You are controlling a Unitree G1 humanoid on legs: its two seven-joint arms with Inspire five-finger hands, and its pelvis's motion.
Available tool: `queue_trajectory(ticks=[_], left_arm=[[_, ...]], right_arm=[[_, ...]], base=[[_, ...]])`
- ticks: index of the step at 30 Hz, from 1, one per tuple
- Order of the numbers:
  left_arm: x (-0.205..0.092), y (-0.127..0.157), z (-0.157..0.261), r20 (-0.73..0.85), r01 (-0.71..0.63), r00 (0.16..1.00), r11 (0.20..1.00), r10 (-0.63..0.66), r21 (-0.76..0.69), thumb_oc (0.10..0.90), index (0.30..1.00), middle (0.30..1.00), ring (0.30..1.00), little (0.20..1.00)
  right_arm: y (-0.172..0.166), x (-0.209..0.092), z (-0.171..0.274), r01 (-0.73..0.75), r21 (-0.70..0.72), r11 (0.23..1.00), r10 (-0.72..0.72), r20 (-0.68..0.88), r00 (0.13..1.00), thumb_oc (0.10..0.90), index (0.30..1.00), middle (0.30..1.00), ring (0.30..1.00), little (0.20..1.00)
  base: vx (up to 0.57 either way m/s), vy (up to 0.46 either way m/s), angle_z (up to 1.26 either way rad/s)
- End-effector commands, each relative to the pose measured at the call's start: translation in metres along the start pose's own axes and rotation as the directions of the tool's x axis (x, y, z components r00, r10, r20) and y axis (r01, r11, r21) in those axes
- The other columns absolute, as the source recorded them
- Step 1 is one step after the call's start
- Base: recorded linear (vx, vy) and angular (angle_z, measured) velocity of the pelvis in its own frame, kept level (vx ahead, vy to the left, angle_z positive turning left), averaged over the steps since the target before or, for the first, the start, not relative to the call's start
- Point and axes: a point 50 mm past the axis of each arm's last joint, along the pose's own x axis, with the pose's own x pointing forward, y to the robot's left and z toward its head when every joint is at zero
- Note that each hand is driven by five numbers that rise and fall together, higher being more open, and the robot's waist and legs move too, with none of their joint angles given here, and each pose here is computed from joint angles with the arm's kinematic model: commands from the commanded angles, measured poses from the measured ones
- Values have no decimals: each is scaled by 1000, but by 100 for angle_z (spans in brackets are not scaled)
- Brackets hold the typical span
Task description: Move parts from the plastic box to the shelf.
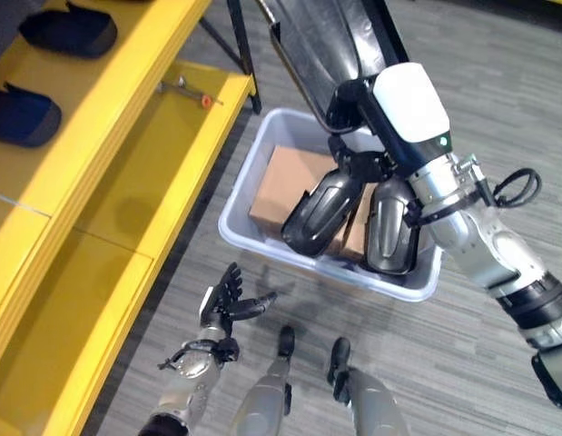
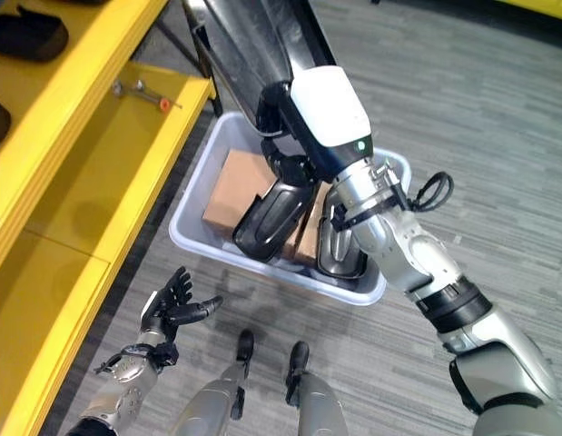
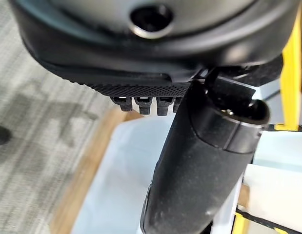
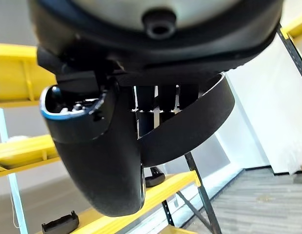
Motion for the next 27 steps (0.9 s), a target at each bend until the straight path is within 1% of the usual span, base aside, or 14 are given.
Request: queue_trajectory(ticks=[1, 2, 4, 5, 7, 9, 10, 13, 19, 24, 25, 27], left_arm=[[-4, -5, -3, 15, 78, 997, 994, -79, 75, 900, 1000, 1000, 1000, 1000], [-6, -7, -8, -3, 86, 996, 994, -86, 71, 900, 1000, 1000, 1000, 1000], [-7, -8, -11, -14, 89, 996, 993, -88, 73, 900, 1000, 1000, 1000, 1000], [-8, -8, -11, -15, 90, 996, 993, -89, 74, 900, 1000, 1000, 1000, 1000], [-7, -9, -10, -14, 88, 996, 993, -88, 76, 900, 1000, 1000, 1000, 1000], [-7, -10, -14, -25, 84, 996, 993, -83, 78, 900, 1000, 1000, 1000, 1000], [-7, -10, -14, -25, 84, 996, 993, -83, 78, 900, 1000, 1000, 1000, 1000], [-8, -8, -15, -21, 57, 998, 997, -56, 54, 900, 1000, 1000, 1000, 1000], [-9, -4, -19, -28, 20, 999, 999, -19, 28, 900, 1000, 1000, 1000, 1000], [-14, 5, -22, -34, -29, 999, 1000, 29, 13, 900, 1000, 1000, 1000, 1000], [-16, 7, -24, -41, -39, 998, 999, 39, 13, 900, 1000, 1000, 1000, 1000], [-21, 12, -23, -31, -73, 997, 997, 72, -21, 900, 1000, 1000, 1000, 1000]], right_arm=[[-25, 3, 7, 149, 61, 987, -151, 39, 988, 400, 300, 300, 300, 300], [-18, -6, 7, 126, 97, 987, -129, 20, 991, 400, 300, 300, 300, 300], [-11, -16, 5, 105, 134, 985, -104, -9, 995, 400, 300, 300, 300, 300], [-11, -16, 5, 104, 135, 985, -104, -10, 995, 400, 300, 300, 300, 300], [-2, -24, 5, 74, 179, 981, -69, -35, 997, 400, 300, 300, 300, 300], [15, -36, 6, 16, 263, 965, 3, -70, 998, 400, 300, 300, 300, 300], [15, -36, 6, 16, 263, 965, 3, -70, 998, 400, 300, 300, 300, 300], [28, -41, 8, -21, 321, 947, 50, -80, 996, 400, 300, 300, 300, 300], [35, -40, 13, -38, 373, 927, 69, -70, 995, 400, 300, 300, 300, 300], [35, -35, 16, -34, 377, 926, 57, -52, 997, 400, 300, 300, 300, 300], [34, -33, 17, -33, 377, 926, 53, -42, 998, 400, 300, 300, 300, 300], [27, -17, 24, -22, 363, 932, 21, 6, 1000, 400, 300, 300, 300, 300]], base=[[78, -27, -14], [70, -36, -22], [34, -34, -21], [-4, -26, -22], [-11, -31, -24], [-27, -63, -40], [-41, -80, -43], [-19, -74, -27], [-29, -92, -23], [-5, -98, 23], [-33, -67, 41], [-157, -38, 43]])
